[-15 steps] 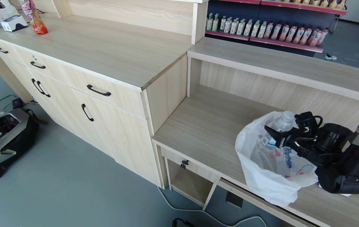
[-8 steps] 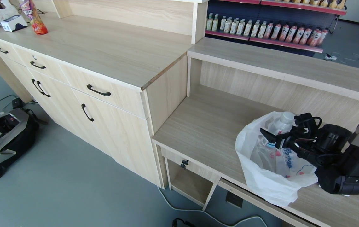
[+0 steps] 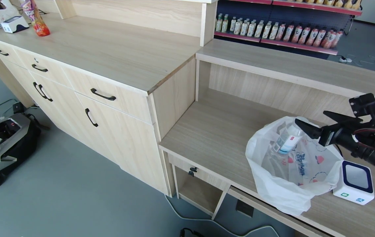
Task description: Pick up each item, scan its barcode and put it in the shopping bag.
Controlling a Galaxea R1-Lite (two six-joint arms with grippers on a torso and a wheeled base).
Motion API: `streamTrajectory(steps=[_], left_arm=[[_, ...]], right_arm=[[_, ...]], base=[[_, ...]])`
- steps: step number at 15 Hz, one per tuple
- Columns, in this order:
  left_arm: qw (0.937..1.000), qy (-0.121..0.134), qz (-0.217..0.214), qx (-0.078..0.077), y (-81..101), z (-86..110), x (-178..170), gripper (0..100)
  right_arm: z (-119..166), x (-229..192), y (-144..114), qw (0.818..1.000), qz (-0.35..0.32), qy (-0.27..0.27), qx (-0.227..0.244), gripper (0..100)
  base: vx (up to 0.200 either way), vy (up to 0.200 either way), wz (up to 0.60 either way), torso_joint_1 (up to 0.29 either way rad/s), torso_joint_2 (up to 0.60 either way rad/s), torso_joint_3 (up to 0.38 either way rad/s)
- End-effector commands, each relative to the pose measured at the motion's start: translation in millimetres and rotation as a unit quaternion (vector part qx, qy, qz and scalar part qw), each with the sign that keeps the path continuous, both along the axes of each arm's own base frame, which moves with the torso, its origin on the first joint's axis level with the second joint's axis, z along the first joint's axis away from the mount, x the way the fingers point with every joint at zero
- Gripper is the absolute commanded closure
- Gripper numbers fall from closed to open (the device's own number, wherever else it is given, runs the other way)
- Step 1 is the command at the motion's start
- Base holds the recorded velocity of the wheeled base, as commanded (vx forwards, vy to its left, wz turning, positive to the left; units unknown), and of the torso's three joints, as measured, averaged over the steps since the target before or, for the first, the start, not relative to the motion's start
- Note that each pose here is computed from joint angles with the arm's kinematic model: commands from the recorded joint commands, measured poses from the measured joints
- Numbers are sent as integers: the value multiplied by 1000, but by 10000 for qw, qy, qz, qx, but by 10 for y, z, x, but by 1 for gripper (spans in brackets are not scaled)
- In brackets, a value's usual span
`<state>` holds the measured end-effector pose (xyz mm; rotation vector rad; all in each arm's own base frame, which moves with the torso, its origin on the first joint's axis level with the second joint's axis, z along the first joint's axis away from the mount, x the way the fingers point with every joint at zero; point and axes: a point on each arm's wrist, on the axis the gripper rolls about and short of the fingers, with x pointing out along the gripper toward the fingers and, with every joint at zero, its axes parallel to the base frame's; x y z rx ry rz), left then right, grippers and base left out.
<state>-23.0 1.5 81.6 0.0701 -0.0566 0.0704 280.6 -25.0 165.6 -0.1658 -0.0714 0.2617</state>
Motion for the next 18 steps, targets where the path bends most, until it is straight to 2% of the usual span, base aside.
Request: streamTrajectory(steps=[1, 3, 5, 6, 7, 8, 11, 13, 15, 18], left_arm=[[10000, -3, 4, 0, 0, 0, 0, 0], [10000, -3, 4, 0, 0, 0, 0, 0], [10000, -3, 4, 0, 0, 0, 0, 0], [10000, -3, 4, 0, 0, 0, 0, 0], [10000, -3, 4, 0, 0, 0, 0, 0], [10000, -3, 4, 0, 0, 0, 0, 0], [10000, -3, 4, 0, 0, 0, 0, 0], [10000, -3, 4, 0, 0, 0, 0, 0], [10000, -3, 4, 0, 0, 0, 0, 0], [10000, -3, 4, 0, 0, 0, 0, 0]], right_arm=[[490, -999, -172, 9960, -802, -283, -279, 0], [508, -1322, -314, 9878, -1515, 67, -363, 0], [428, -1470, -409, 9642, -2561, 500, -461, 0], [430, -1493, -415, 9560, -2873, 515, -284, 0], [434, -1497, -425, 9558, -2889, 493, 237, 0], [448, -1465, -504, 9497, -3056, 526, 432, 0], [526, -1245, -939, 9256, -3676, 730, 537, 0], [551, -1177, -1109, 9163, -3866, 855, 606, 0], [531, -1196, -1189, 9072, -4016, 1047, 690, 0], [478, -1219, -1169, 9051, -4028, 1146, 731, 0]], base=[[0, 0, 0, 0, 0, 0], [0, 0, -600, 0, -5, 0], [0, 0, -600, -2, 5, 2], [0, 0, -600, 7, 7, 2], [0, 0, 0, 0, 0, 0], [0, 0, 0, 0, 0, 0], [0, 0, 0, 0, 0, 0], [0, 0, 0, 0, 0, 0], [0, 0, 0, 0, 0, 0], [0, 0, 0, 0, 0, 0]])
